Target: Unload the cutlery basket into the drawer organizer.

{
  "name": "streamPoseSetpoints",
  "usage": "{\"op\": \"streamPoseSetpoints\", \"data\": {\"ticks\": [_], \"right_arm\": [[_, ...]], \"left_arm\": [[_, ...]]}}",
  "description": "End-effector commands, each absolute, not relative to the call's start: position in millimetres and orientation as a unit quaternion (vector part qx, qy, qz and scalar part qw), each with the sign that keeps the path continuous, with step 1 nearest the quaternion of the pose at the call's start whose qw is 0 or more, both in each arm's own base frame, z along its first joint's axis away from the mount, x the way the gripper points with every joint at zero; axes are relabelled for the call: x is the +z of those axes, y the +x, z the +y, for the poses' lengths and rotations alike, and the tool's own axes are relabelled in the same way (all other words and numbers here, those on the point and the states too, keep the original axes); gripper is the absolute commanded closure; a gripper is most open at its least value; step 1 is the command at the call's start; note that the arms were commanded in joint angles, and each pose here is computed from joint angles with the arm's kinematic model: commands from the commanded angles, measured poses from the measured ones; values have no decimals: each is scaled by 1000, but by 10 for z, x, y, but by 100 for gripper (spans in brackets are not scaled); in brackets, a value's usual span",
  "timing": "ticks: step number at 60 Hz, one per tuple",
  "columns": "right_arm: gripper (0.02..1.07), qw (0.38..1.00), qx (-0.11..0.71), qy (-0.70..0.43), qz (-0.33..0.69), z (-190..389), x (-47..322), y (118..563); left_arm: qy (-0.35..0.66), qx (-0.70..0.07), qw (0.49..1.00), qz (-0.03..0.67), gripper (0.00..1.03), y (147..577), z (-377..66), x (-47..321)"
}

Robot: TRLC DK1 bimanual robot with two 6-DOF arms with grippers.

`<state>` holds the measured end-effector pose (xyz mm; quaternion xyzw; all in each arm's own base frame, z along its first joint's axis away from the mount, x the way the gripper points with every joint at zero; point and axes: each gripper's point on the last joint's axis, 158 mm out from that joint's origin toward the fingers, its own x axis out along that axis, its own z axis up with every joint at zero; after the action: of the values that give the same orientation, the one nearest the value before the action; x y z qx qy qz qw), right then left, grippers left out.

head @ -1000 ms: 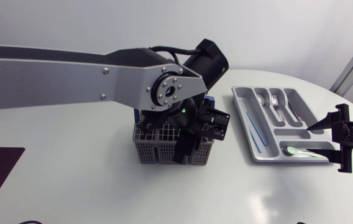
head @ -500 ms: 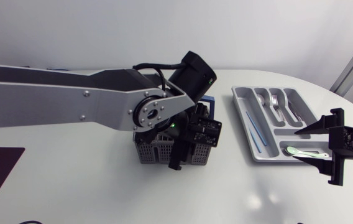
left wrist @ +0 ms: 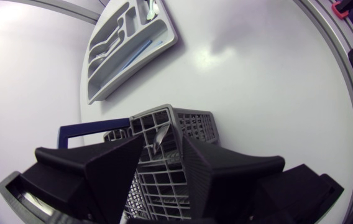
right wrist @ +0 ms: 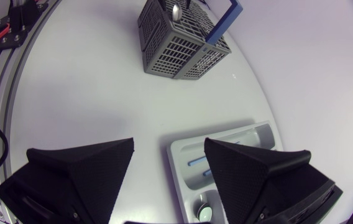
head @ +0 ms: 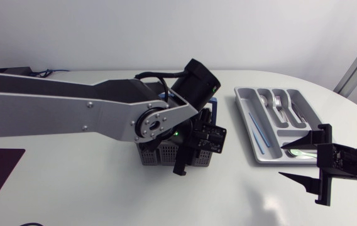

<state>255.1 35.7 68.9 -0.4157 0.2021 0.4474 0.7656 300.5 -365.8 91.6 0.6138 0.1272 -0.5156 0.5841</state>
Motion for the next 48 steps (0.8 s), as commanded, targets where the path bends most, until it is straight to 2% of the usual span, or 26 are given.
{"op": "streamPoseSetpoints", "data": {"ticks": [1,8,22,25,29,39,48], "right_arm": [[24,771,449,-404,201,426,686,2505],[24,773,449,-403,194,491,729,2476],[24,775,452,-404,177,661,833,2403],[24,776,452,-403,175,679,852,2397],[24,776,453,-402,175,698,858,2393],[24,775,456,-401,173,737,865,2365],[24,776,456,-401,170,768,884,2343]], "left_arm": [[623,-512,578,119,44,2996,-3605,913],[622,-510,582,114,48,3000,-3610,912],[626,-506,582,114,49,3022,-3579,875],[626,-504,584,113,56,3038,-3577,889],[626,-503,586,111,61,3046,-3575,905],[625,-501,589,108,63,3058,-3579,932],[622,-498,597,100,76,3085,-3613,971]]}}
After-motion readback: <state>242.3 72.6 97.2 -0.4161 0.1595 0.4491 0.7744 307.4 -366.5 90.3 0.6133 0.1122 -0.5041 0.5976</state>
